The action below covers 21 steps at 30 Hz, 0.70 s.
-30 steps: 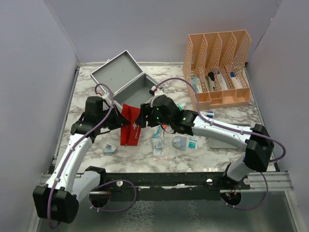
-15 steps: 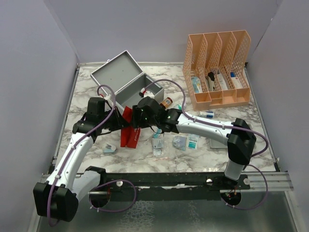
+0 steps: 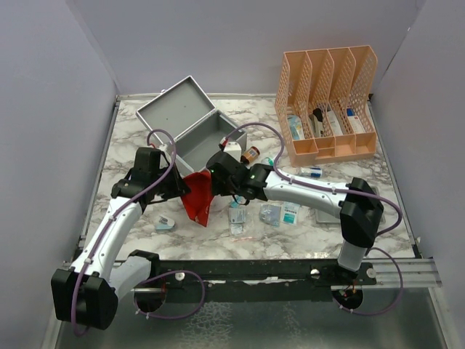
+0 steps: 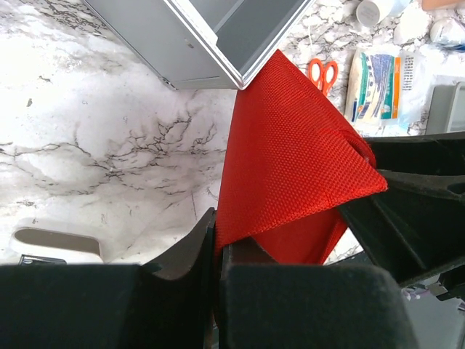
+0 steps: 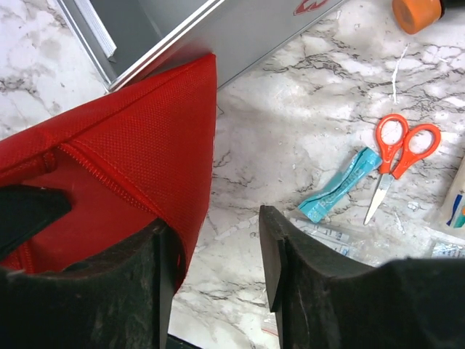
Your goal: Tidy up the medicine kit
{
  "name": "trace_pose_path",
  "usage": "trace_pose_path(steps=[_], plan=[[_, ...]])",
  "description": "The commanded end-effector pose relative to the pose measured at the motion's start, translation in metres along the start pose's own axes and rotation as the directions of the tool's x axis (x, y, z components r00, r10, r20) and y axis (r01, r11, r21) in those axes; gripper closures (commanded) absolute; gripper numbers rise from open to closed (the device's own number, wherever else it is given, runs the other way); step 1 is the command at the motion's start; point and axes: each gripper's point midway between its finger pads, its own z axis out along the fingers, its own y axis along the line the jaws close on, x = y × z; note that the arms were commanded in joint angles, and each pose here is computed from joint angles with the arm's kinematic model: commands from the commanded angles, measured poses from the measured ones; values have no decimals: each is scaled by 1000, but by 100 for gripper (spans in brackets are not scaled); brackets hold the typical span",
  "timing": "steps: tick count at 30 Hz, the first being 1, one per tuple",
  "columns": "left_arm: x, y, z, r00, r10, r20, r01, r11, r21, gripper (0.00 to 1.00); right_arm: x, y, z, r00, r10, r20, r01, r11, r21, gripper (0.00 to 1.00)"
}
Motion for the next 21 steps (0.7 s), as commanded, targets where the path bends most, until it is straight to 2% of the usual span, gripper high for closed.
trace_pose_path(steps=[1,4,8,16,21], plan=[[-4,-8,-4,999,33,-3,-33,999,28,100,-2,22,4,1000,-7,-13,6,998,-69,49],[0,-9,-3,999,32,-17,-31,999,41,100,-1,46,3,999,-12,-34,6,983,-182,48],[3,-10,-3,999,34,-24,-32,998,55,100,-6,63,4,999,2,-44,-12,973,-230,47],[6,-9,1,999,30,-36,-28,998,55,100,-10,65,19,999,29,-40,-35,988,-150,49],[7,-5,2,999,25,-36,-23,999,39,100,-9,54,13,999,39,-23,-42,992,-117,60]])
